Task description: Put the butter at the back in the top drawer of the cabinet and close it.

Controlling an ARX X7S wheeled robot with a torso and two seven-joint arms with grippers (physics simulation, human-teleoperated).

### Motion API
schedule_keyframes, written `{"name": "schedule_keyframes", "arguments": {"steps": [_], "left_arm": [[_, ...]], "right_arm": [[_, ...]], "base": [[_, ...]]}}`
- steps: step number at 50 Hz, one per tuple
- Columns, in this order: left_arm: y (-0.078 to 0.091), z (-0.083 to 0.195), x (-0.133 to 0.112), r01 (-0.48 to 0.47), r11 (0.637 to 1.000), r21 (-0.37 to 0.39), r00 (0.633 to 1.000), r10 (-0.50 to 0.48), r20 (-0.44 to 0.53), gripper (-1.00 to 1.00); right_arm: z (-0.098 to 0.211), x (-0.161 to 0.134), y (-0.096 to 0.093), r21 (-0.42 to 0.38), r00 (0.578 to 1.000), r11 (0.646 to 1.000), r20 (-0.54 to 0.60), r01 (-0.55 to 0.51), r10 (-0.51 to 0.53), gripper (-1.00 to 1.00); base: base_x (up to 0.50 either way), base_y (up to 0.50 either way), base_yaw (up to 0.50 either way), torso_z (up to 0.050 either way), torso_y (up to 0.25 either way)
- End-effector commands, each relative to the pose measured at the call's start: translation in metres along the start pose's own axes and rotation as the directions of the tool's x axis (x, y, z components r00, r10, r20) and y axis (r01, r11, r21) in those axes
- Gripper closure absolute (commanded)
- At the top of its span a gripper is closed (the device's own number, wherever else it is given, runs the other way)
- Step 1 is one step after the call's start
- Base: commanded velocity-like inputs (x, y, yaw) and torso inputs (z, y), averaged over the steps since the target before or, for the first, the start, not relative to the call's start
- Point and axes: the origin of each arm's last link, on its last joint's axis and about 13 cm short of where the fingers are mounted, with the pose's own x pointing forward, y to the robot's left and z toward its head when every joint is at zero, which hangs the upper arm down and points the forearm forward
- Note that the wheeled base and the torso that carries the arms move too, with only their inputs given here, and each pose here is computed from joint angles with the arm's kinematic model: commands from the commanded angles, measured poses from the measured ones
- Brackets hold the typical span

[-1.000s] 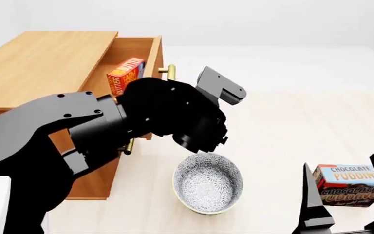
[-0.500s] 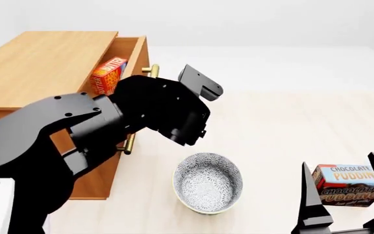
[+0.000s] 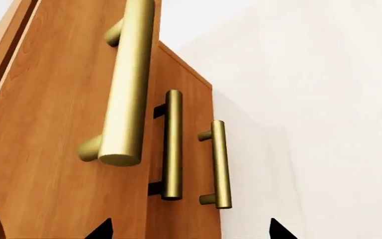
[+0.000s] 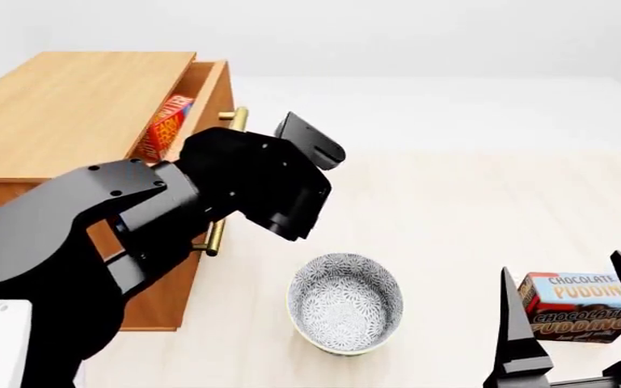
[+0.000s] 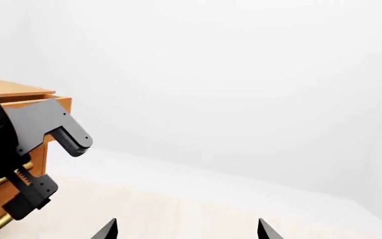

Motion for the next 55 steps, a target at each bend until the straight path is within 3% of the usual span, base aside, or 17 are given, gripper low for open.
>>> {"name": "schedule_keyframes", "arguments": {"steps": [1,55], "left_arm": [[0.002,-0.003,0.010,-0.047,0.999,-0.001,0.998,0.047,-0.036,-1.00],[0.023,-0.013,0.050,-0.202,0.978,-0.044,0.967,0.192,-0.167,-1.00]], "right_arm": [[0.000,0.000,0.000,-0.002,1.000,1.000,0.003,0.000,0.000,-1.00],[0.002,0.003,-0.001,-0.003,1.000,1.000,0.008,-0.014,0.014,-1.00]], "base": [[0.00,0.00,0.00,0.000,0.000],[0.00,0.00,0.00,0.000,0.000]]}}
